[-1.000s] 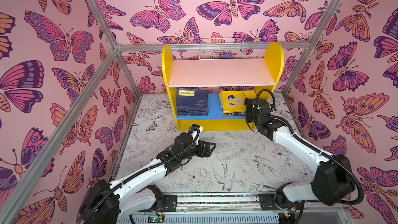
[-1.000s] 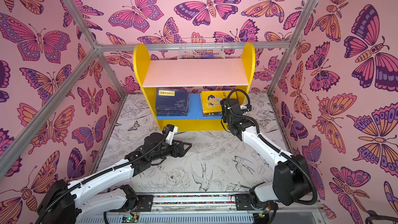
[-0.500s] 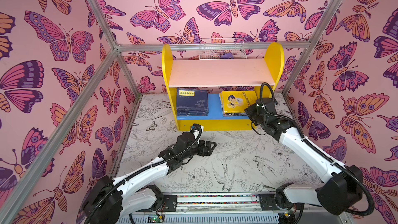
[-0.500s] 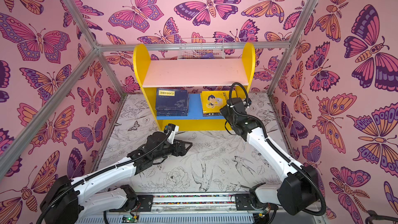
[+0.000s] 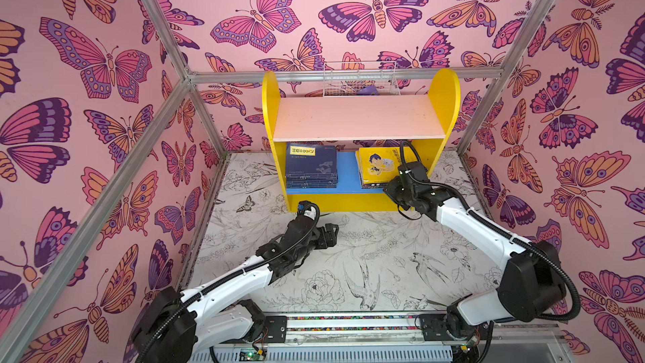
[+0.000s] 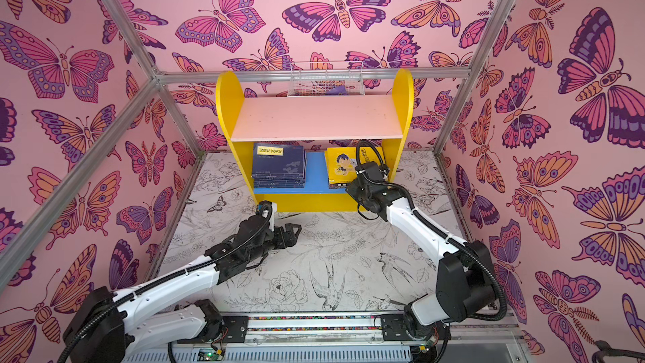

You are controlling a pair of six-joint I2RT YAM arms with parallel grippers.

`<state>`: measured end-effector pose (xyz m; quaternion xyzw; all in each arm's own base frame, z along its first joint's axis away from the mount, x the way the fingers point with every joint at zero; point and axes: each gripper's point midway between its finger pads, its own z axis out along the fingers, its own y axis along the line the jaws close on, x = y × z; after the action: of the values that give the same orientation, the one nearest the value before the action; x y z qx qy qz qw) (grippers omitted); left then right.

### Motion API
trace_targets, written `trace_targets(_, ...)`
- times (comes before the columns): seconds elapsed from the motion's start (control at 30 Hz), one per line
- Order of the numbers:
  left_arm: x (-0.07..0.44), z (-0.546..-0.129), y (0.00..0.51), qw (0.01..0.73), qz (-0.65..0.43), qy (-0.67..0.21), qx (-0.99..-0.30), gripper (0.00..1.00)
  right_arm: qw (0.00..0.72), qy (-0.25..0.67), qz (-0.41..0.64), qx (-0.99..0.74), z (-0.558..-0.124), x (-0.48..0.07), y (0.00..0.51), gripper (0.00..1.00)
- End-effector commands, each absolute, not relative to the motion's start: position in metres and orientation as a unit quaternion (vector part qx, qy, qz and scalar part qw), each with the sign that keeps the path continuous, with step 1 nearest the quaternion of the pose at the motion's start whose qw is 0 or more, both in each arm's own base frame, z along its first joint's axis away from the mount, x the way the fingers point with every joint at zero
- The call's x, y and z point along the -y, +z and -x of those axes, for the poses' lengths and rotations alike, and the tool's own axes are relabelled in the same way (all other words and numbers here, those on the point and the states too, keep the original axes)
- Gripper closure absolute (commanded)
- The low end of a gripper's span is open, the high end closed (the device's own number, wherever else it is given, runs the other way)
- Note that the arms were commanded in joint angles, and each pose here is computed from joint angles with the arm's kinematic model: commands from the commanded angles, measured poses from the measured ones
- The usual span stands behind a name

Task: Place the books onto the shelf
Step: 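Press and square the yellow book on the stack with the right gripper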

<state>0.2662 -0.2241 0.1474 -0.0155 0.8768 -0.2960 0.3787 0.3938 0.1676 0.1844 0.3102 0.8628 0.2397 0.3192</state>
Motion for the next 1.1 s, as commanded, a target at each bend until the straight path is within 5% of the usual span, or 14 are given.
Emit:
trace_targets(0.0, 0.212, -0.263, 0.142, 0.382, 0.032, -0.279, -0.881, 0.13, 0.342, 0.225, -0.310, -0.858, -0.405, -0.163, 0.192, 1.00)
trace_targets(0.73, 0.213, -0.262, 0.134, 0.370, 0.023, -0.267, -0.890, 0.15, 0.369, 0.229, -0.326, -0.840, -0.441, -0.152, 0.199, 1.00)
trace_targets(1.07, 0.217, -0.264, 0.131, 0.365, 0.019, -0.266, -0.892, 0.15, 0.364, 0.273, -0.299, -0.839, -0.424, -0.161, 0.224, 1.00)
